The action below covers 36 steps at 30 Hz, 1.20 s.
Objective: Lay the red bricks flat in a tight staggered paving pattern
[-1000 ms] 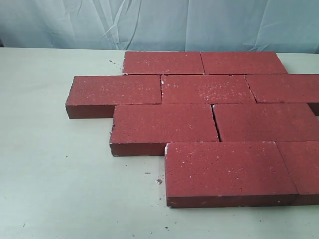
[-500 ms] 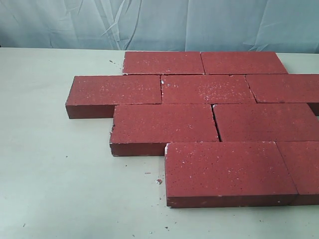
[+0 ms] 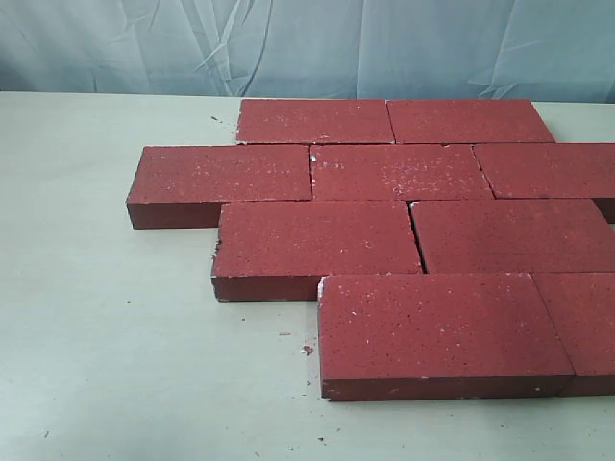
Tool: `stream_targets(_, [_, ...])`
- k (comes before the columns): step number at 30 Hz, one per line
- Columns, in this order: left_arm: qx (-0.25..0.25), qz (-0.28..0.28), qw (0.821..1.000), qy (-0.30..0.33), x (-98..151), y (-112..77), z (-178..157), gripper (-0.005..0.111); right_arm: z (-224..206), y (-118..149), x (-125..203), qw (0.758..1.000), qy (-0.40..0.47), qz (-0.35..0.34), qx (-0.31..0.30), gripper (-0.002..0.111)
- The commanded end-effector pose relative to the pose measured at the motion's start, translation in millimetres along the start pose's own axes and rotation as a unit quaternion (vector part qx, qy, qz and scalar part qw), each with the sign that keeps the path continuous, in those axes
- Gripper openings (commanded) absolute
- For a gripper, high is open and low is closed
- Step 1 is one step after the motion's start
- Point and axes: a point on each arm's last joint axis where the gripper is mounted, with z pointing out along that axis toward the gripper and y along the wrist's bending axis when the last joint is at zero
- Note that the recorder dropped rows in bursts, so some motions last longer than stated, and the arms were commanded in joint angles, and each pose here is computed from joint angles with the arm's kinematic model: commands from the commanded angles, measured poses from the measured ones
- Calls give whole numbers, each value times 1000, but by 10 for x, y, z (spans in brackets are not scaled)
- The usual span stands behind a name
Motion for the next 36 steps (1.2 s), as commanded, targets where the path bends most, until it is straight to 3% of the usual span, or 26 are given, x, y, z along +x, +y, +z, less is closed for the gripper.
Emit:
stream_targets(1, [-2, -4, 1000, 0, 13, 1, 0, 0, -8, -5, 7, 1000, -3, 2, 2, -1])
stream_targets(28, [-2, -3, 1000, 0, 14, 1, 0, 0, -124, -8, -13, 1000, -26, -12, 5, -1])
stream_targets(36, [-2, -3, 1000, 0, 14, 1, 0, 0, -274, 8, 278, 1000, -26, -12, 5, -1])
